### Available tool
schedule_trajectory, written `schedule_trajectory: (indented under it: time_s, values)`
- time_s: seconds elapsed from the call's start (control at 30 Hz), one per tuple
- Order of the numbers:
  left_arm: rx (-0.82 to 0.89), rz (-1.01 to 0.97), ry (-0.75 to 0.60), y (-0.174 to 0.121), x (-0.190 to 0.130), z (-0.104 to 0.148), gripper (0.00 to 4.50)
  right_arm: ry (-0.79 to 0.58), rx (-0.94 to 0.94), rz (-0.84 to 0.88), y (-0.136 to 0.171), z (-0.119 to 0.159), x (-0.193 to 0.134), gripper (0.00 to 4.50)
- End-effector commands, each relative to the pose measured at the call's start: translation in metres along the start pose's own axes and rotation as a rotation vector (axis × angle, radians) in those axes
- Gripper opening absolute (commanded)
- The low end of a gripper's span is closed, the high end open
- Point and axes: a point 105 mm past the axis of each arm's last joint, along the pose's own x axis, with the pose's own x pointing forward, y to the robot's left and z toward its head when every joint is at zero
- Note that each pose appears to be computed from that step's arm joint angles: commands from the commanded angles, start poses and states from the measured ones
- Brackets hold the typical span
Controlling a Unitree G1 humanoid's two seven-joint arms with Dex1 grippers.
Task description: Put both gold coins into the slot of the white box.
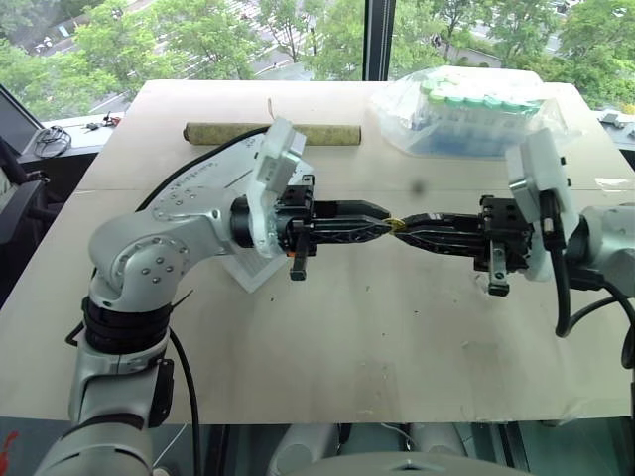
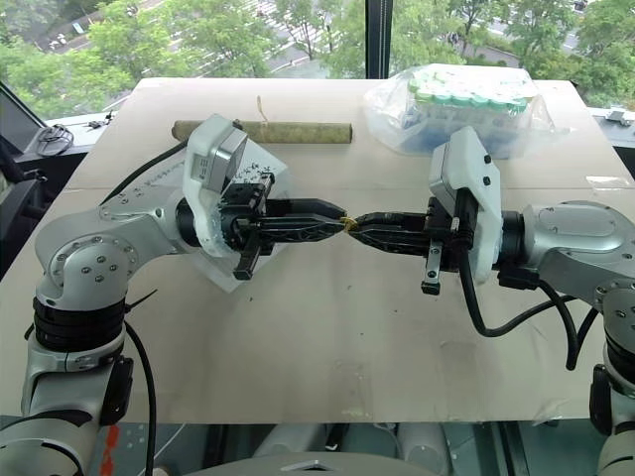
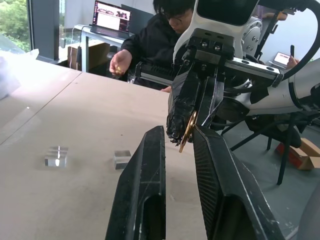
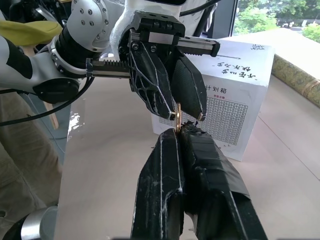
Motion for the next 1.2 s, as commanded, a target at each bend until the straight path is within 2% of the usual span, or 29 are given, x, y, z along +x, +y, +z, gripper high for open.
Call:
schedule_trajectory:
  time_s: [0.03, 0.13, 0.17, 0.5, 0.53, 0.57, 0.77, 0.8, 0.97, 1.07, 1.2]
  values:
    - [0.037, -0.033, 0.002, -0.005, 0.004, 0.007, 0.85, -0.020, -0.037, 0.014, 0.006, 0.006, 0.000, 0.00]
    - [0.027, -0.052, 0.004, -0.008, 0.004, 0.005, 0.11, -0.022, -0.036, 0.019, 0.007, 0.006, 0.002, 0.00]
    - [0.026, -0.056, 0.005, -0.008, 0.004, 0.005, 0.03, -0.022, -0.036, 0.021, 0.007, 0.006, 0.002, 0.00]
    - [0.021, -0.026, -0.025, -0.002, -0.001, 0.009, 0.03, -0.049, -0.034, 0.009, 0.003, 0.007, 0.002, 0.00]
    - [0.015, -0.013, -0.040, 0.000, -0.003, 0.011, 0.00, -0.054, -0.031, 0.002, 0.002, 0.007, 0.000, 0.62]
    - [0.008, 0.004, -0.057, 0.001, -0.006, 0.014, 0.00, -0.055, -0.031, -0.011, 0.000, 0.007, -0.002, 0.84]
    - [0.001, 0.154, -0.133, 0.010, -0.029, 0.036, 0.00, -0.045, -0.116, -0.133, -0.011, 0.010, -0.019, 3.69]
    - [0.010, 0.196, -0.143, 0.012, -0.035, 0.042, 0.00, -0.046, -0.152, -0.153, -0.012, 0.012, -0.022, 4.04]
    - [0.125, 0.464, -0.101, 0.026, -0.078, 0.073, 0.00, -0.075, -0.239, -0.193, -0.012, 0.021, -0.027, 4.04]
    - [0.214, 0.680, 0.016, 0.045, -0.114, 0.080, 0.00, -0.078, -0.257, -0.210, -0.015, 0.022, -0.025, 4.04]
    - [0.231, 0.835, 0.149, 0.058, -0.150, 0.079, 0.00, -0.107, -0.261, -0.212, -0.017, 0.024, -0.021, 4.04]
